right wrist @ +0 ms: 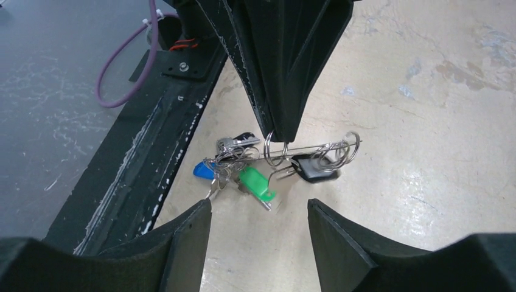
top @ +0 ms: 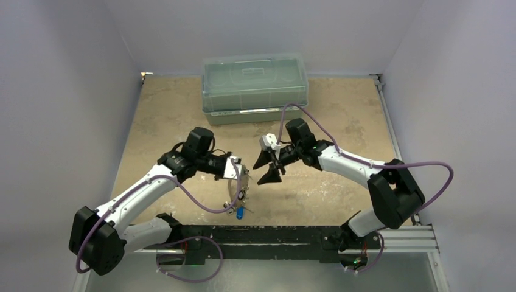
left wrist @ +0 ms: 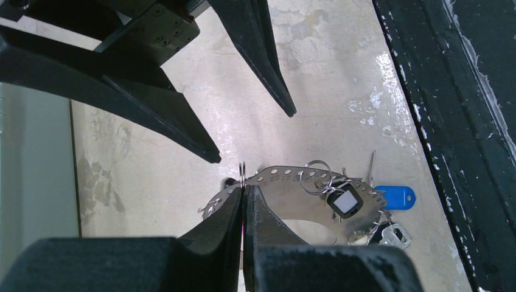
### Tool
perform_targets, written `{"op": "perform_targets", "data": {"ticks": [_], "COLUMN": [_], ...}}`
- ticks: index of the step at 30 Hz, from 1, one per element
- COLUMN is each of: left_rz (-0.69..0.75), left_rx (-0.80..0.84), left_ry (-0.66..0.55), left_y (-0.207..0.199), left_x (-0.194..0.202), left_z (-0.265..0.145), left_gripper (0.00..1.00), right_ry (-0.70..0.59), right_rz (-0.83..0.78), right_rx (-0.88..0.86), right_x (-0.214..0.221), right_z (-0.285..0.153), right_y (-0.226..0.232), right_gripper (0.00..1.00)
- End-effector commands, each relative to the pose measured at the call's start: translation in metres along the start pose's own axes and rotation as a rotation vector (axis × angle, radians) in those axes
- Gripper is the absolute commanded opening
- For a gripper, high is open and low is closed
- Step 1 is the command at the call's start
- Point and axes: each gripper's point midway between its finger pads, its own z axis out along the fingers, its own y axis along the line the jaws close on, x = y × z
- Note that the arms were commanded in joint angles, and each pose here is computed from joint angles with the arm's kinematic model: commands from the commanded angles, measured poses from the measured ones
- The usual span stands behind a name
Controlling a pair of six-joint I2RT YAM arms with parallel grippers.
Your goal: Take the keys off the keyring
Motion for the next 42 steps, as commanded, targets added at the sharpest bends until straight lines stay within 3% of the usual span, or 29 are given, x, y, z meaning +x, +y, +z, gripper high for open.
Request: {"op": "perform_targets", "data": {"ticks": [1, 6, 15, 27, 38, 42], "left_rz": [0.127, 0.159, 0.187, 0.211, 0.208, 0.191], "left_rx": [0.02, 0.018, 0.028, 0.036, 0.033, 0.042], "left_ry": [-0.066, -0.078, -0.1, -0.109, -0.112, -0.1], "left_y": [0.003, 0.003, -0.001, -0.004, -0.008, -0.009], "left_x": [-0.028, -0.034, -0.042, -0.049, -0.05, -0.046], "left_z": [-0.009, -0.012, -0.016, -0.022, -0.024, -0.023], "left_gripper": [0.0, 0.0, 0.0, 0.0, 0.0, 0.0], "right_ry": [-0.046, -0.053, -0.072, -0.094, -0.111, -0.117], "right_rz": [-0.06, -0.076, -0.103, -0.091, -0.087, -0.085], "right_rx": [-0.025, -0.037, -0.026, -0.084, -0.083, -0.086], "right_x": [-0.021, -0.017, -0.018, -0.01, -0.015, -0.02], "right_z": [0.003, 0.011, 0.022, 0.042, 0.047, 0.046], "right_y": [0.005, 0.007, -0.001, 0.009, 0.007, 0.007], "right_gripper": [0.61, 0.54, 0.62, 0.58, 0.33, 0.15]}}
